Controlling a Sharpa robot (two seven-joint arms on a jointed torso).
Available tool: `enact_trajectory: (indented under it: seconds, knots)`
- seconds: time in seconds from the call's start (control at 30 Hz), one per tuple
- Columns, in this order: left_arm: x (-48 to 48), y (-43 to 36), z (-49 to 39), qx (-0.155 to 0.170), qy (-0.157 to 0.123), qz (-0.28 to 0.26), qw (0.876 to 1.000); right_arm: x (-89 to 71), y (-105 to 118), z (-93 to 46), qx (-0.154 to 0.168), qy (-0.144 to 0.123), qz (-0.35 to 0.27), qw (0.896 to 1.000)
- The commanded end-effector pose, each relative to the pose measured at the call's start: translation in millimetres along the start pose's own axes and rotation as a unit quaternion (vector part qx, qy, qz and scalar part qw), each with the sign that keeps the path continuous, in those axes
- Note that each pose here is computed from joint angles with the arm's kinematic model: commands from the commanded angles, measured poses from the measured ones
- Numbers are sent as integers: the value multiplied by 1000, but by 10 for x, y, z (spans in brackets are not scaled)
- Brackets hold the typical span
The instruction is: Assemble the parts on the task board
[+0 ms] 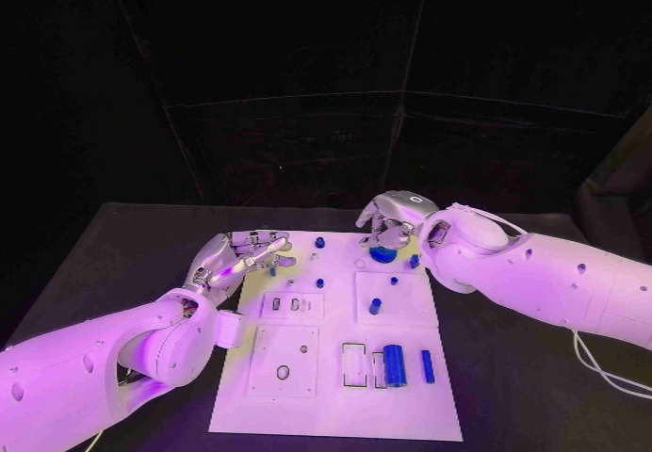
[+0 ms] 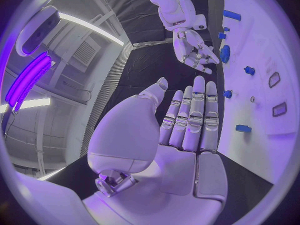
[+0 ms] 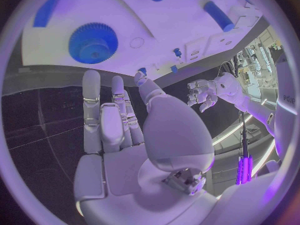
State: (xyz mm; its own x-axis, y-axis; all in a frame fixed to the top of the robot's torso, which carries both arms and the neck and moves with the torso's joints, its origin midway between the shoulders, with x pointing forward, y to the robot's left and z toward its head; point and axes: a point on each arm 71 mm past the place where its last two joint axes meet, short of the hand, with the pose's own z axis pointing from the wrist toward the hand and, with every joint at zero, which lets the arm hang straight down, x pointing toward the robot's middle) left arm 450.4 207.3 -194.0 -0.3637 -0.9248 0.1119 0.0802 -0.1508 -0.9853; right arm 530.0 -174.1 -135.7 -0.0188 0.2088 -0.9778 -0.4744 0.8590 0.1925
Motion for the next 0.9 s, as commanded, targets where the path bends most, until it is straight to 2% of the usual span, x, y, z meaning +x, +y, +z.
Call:
enact_trajectory:
  seconds: [0.03,0.2,0.47,0.63,0.9]
  knots:
    - [13,-16,2,4,9,-2,1000,-31,-181,-126,67,25,61,996]
    - [16,-10,10,4,10,-2,1000,-34,-410,-255,115,61,78,988]
    - [24,2,25,3,11,-3,1000,25,-505,-233,145,93,77,982]
    - [17,9,30,2,11,-3,1000,65,-485,-184,149,107,66,981]
    - [17,13,34,2,11,-3,1000,72,-408,-118,133,95,64,985]
